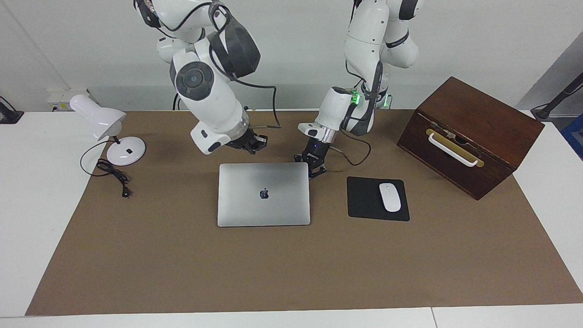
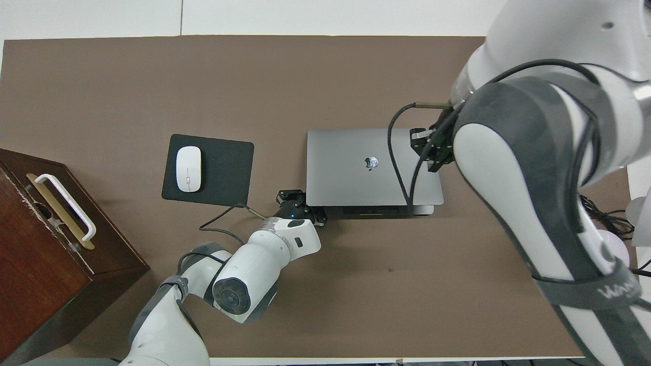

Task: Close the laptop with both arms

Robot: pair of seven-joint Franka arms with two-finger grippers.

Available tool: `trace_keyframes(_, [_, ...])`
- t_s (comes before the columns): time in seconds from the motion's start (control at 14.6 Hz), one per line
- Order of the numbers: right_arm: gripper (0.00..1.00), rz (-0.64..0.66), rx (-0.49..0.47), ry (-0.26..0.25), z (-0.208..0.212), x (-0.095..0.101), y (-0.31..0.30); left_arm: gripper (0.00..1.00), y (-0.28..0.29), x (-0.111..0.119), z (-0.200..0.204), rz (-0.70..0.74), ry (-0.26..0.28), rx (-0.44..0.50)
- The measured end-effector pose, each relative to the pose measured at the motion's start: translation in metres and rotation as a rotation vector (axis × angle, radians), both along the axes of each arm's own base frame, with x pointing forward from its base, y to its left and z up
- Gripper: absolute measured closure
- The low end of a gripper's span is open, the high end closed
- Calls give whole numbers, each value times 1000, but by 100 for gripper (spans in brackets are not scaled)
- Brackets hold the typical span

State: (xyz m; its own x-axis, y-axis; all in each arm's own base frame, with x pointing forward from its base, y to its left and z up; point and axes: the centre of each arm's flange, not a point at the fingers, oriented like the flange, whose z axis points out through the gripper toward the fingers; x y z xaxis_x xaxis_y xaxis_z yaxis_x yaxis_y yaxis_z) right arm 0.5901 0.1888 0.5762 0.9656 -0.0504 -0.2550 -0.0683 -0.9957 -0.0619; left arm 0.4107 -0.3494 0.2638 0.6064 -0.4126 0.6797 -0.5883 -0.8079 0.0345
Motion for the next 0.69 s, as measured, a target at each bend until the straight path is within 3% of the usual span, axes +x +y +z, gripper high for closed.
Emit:
trace_keyframes(0.34, [99,239,-146,-133,84,-26,-92,99,0,0,0,84,47,-61])
trace_keyframes(0.69, [99,259,-135,-148,101,-35,-187,99,-1,-1,0,116,67,-88])
